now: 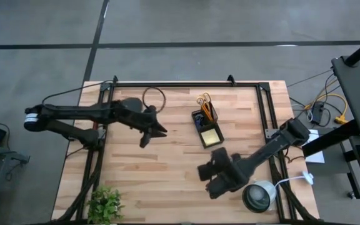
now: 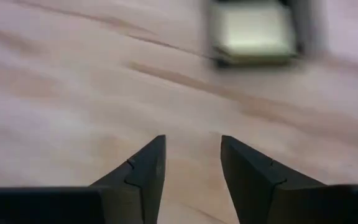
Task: Pick and place office supplies into organizer
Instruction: Return to Home Position
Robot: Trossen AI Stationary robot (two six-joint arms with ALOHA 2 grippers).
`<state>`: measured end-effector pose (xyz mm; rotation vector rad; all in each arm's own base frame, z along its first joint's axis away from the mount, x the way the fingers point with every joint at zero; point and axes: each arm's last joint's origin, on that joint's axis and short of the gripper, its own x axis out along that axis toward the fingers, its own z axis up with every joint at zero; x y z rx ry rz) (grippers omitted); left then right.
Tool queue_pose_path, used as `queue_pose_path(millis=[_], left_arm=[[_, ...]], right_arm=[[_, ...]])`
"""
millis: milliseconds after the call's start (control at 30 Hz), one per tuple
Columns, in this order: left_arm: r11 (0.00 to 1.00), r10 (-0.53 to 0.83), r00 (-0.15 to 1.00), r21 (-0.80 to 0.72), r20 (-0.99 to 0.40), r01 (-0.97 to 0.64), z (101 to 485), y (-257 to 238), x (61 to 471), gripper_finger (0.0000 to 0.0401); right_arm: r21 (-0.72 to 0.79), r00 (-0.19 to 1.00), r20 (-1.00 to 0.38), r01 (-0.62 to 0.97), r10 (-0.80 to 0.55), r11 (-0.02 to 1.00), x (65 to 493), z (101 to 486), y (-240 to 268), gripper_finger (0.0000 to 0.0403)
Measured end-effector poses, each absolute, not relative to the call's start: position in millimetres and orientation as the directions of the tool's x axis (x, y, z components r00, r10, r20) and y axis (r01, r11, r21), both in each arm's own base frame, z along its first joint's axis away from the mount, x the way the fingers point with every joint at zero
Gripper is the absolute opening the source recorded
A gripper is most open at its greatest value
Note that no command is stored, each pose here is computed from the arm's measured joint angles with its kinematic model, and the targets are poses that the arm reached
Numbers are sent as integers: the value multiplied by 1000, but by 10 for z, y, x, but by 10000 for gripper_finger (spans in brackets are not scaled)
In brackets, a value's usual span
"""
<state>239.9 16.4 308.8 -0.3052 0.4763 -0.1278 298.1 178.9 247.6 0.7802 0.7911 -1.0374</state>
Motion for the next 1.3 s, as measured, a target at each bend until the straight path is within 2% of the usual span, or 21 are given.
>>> queue_pose_path(millis=[100, 233, 367, 567, 633, 700, 833, 1033, 1200, 1300], left_arm=[[939, -247, 905, -314, -345, 137, 3361, 123, 2282, 46], [938, -273, 929, -283, -248, 200, 3610, 86, 2043, 6], [934, -262, 950, -292, -171, 206, 3746, 64, 1772, 7], [945, -162, 976, -308, -143, 111, 3731, 61, 1436, 8], [946, -127, 979, -316, -161, 70, 3720, 61, 1330, 8], [942, -100, 979, -334, -177, 36, 3710, 60, 1242, 8], [911, -63, 980, -411, -189, -21, 3696, 63, 1154, 8], [893, -126, 983, -447, -130, 55, 3749, 33, 1050, 8], [889, -156, 982, -448, -107, 93, 3768, 18, 983, 8], [891, -156, 984, -442, -88, 102, 3782, 14, 947, 8]], right_arm=[[244, 441, -795, 861, -417, 447, 3158, 2639, 1727, 120], [268, 530, -749, 791, -397, 550, 3309, 2827, 1476, 68], [257, 567, -717, 756, -405, 603, 3297, 3072, 1191, 16], [163, 597, -672, 696, -438, 699, 3135, 3441, 766, 9], [147, 591, -656, 710, -469, 689, 3031, 3562, 621, 9], [144, 548, -649, 770, -528, 621, 2903, 3649, 488, 9], [239, 535, -626, 824, -568, 513, 2656, 3839, 348, 9], [121, 562, -589, 772, -581, 624, 2543, 3938, 347, 9], [178, 577, -566, 783, -588, 597, 2445, 4062, 262, 9], [123, 593, -573, 745, -566, 656, 2382, 4099, 246, 9]])
